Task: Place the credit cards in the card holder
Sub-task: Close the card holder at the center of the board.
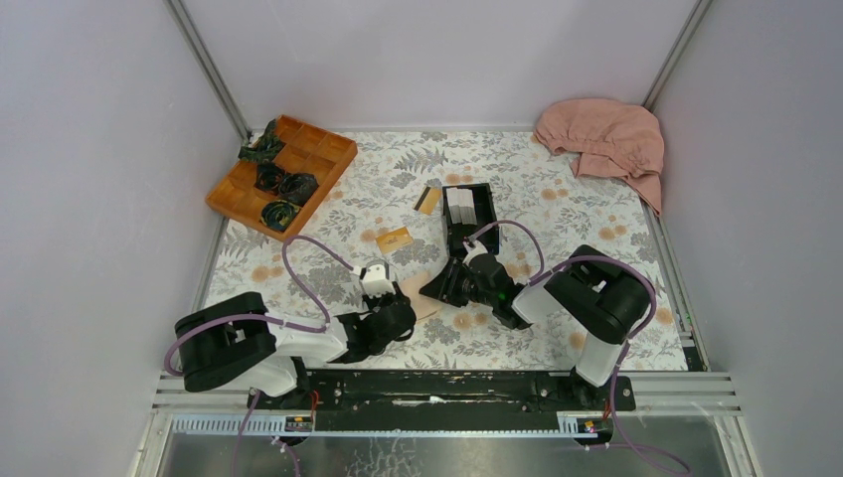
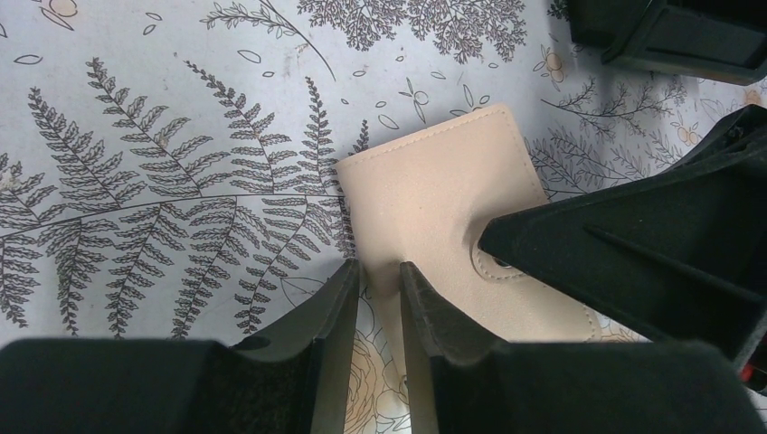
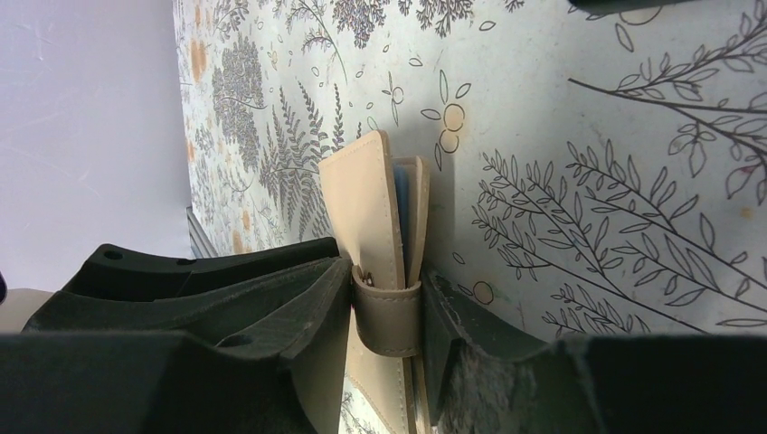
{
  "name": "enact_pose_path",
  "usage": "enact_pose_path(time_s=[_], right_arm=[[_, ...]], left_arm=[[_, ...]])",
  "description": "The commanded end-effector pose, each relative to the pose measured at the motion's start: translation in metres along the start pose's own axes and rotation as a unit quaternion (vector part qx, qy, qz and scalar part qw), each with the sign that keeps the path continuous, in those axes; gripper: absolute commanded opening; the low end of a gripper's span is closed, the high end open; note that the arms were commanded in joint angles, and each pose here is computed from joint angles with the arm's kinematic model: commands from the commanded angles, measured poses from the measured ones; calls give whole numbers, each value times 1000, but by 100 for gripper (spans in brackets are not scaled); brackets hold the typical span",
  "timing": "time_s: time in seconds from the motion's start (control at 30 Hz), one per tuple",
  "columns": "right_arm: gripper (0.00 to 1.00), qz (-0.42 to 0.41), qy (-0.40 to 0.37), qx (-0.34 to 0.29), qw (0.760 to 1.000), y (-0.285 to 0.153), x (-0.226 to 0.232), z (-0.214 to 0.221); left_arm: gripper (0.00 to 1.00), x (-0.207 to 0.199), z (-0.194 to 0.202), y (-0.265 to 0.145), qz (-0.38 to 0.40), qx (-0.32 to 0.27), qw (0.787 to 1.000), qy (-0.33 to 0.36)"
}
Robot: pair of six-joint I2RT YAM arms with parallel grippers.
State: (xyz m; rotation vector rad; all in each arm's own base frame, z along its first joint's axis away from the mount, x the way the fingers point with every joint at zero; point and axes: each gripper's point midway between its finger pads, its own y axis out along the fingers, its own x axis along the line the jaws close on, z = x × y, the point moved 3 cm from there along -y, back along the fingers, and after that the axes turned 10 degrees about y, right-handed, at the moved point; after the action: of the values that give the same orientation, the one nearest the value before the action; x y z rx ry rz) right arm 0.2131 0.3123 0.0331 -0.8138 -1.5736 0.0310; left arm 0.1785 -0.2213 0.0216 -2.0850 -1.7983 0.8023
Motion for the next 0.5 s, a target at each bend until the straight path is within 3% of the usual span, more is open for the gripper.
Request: enact_pose_path(time_s=[0.0, 0.3, 0.47], right_arm=[[38, 62, 4, -8, 998, 1, -31, 5], [44, 59, 15, -20, 998, 1, -33, -1], [41, 58, 19, -21, 998, 2, -35, -3]], left_arm=[[30, 42, 65, -15, -20, 142, 986, 81], [30, 46, 70, -15, -23, 150, 985, 82], [30, 47, 72, -15, -24, 152, 985, 83]])
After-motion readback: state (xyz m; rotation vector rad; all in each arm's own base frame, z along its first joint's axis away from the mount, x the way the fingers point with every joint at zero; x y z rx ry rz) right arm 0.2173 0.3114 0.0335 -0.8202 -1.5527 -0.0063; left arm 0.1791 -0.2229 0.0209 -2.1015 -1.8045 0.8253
